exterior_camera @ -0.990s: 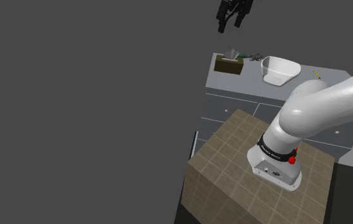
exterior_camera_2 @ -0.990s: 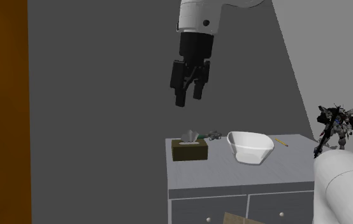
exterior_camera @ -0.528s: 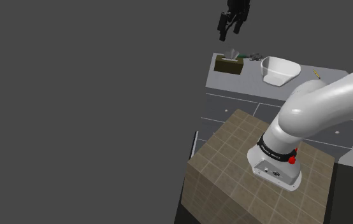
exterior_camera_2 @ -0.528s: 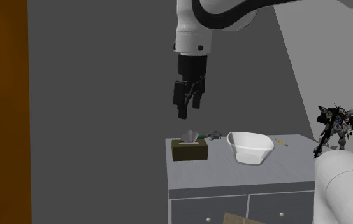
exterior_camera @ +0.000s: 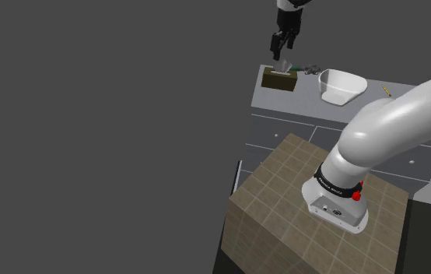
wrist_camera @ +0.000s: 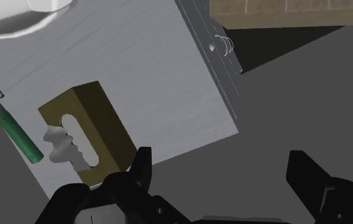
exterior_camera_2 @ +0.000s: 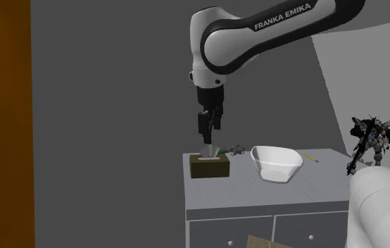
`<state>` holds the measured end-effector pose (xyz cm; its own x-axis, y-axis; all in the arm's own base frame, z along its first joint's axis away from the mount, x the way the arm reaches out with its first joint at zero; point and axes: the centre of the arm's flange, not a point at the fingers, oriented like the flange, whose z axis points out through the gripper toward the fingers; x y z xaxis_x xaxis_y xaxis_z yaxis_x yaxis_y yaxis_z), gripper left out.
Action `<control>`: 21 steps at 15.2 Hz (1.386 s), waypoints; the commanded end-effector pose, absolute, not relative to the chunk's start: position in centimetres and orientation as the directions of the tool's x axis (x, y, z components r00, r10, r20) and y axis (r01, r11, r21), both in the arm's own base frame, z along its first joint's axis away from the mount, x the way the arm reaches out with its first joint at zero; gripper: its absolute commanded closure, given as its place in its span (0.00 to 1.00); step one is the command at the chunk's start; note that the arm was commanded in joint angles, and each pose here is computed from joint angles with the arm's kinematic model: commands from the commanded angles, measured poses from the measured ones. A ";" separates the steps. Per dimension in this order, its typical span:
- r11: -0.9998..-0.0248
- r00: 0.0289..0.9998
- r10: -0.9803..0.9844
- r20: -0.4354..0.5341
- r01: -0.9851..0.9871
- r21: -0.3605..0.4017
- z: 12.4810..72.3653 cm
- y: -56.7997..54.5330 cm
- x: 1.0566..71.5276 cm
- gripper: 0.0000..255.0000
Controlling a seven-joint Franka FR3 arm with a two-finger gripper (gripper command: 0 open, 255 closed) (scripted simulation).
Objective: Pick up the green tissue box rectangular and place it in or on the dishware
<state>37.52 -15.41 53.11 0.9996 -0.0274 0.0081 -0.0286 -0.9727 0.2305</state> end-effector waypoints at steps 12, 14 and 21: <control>-0.914 0.986 0.085 -0.147 0.136 0.383 44.3 -27.8 43.4 0.00; -0.901 0.980 0.099 -0.172 0.162 0.403 43.1 -29.7 44.3 0.00; -0.848 0.955 0.143 -0.261 0.254 0.466 39.0 -36.6 47.4 0.00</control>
